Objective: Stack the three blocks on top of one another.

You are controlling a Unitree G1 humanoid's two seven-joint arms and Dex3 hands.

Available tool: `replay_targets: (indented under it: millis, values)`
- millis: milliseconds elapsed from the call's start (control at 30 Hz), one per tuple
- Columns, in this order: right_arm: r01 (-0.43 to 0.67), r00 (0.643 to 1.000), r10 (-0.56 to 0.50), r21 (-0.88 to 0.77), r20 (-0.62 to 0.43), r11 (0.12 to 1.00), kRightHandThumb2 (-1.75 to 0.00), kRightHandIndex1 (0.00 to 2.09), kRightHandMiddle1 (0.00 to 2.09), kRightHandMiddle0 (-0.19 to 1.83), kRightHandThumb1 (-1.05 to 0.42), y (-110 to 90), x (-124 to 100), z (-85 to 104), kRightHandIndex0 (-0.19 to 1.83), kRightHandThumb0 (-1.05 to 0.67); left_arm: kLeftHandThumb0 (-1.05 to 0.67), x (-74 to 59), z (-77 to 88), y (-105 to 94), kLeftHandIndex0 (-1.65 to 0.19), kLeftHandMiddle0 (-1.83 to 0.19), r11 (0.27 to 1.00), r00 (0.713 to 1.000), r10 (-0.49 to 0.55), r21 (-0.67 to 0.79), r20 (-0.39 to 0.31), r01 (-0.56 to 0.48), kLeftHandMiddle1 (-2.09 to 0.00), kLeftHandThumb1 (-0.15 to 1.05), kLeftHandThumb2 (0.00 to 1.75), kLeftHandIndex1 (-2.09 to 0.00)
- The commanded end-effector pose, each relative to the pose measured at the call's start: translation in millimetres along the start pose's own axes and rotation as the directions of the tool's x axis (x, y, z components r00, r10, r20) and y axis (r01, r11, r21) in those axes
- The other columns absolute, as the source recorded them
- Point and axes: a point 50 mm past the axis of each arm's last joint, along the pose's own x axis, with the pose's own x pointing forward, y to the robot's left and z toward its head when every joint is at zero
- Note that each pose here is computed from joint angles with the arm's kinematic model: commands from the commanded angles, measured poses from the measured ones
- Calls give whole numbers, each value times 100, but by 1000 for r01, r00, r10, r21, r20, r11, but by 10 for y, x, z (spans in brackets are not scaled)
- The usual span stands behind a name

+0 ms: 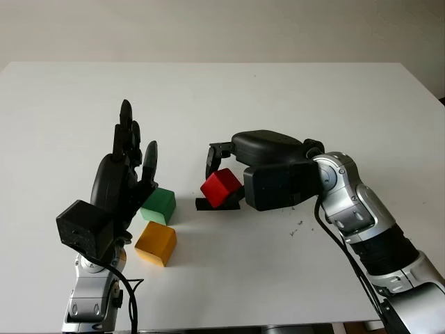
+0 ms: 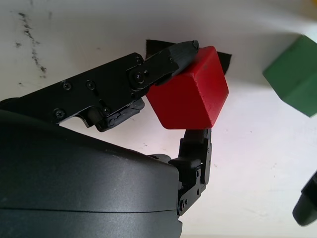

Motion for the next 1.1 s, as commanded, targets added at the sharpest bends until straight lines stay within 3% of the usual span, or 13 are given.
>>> replay_targets:
  millis: [0, 300, 667, 1067]
  values:
    - [-18, 1000, 18, -46, -10, 999, -6, 6, 153, 38, -95, -25, -8, -7, 27, -46, -69, -21, 11, -16, 19, 16, 1000, 1000, 2, -1, 6, -2, -5, 105, 59, -5]
    - [-71, 997, 68, -96, -32, 993, -5, 6, 156, 37, -95, 42, 20, -29, 29, -48, -68, -34, 6, -33, 18, 16, 1000, 1000, 1, -10, 6, -1, -5, 105, 60, -5]
    - [-44, 999, 42, -125, -19, 991, -6, 6, 145, 39, -95, 164, 79, -67, 30, -49, -68, -54, 3, -61, 17, 15, 1000, 1000, 7, -20, 6, -7, -6, 105, 59, -6]
    - [-24, 1000, 24, -11, 9, 1000, -6, 4, 149, 34, -97, 202, 141, -18, 25, -45, -68, -66, -6, -73, 17, 15, 1000, 1000, 17, -17, 3, -16, -5, 105, 59, -5]
